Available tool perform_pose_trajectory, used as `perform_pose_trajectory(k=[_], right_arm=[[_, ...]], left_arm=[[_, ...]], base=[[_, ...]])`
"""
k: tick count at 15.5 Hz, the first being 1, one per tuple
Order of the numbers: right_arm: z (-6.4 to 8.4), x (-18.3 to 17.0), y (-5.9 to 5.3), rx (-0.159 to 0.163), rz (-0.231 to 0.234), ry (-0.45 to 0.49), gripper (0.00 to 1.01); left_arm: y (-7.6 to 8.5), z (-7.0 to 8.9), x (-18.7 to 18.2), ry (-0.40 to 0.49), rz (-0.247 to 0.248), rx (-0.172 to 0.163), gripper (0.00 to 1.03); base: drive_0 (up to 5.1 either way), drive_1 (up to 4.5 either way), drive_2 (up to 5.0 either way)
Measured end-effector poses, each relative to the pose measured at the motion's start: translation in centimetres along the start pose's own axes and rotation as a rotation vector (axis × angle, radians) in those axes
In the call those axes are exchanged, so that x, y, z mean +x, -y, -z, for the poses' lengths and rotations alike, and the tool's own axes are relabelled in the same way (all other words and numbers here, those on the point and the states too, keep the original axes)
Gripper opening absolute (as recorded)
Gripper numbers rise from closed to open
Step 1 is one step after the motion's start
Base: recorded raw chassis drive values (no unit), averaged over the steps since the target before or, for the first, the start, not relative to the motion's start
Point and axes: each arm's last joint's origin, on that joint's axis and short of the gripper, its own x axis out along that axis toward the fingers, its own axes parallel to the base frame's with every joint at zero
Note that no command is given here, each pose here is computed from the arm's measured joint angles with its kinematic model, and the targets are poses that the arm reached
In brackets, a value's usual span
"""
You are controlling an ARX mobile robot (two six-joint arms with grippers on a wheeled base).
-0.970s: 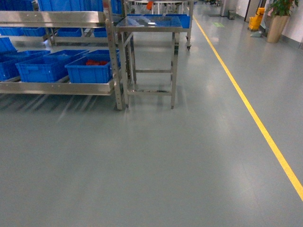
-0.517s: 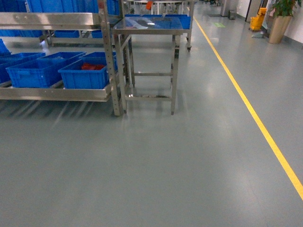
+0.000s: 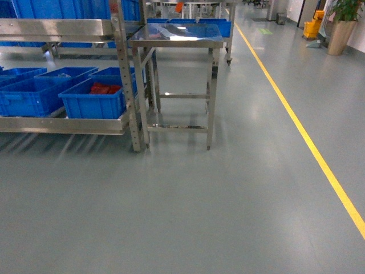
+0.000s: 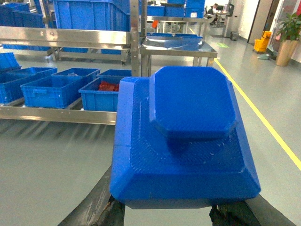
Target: Sort blue parts and orange caps into right shelf containers
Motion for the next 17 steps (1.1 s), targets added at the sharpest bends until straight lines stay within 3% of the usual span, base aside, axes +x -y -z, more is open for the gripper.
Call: perform_pose_trajectory(k=[17], right_arm=[[0.01,0.00,0.00,0.000,0.000,-0.002,0.44]], left_arm=[[0.00,-0.01,0.00,0.001,0.001,0.000,0.41]], base=[[0.0,4.27,-4.3]])
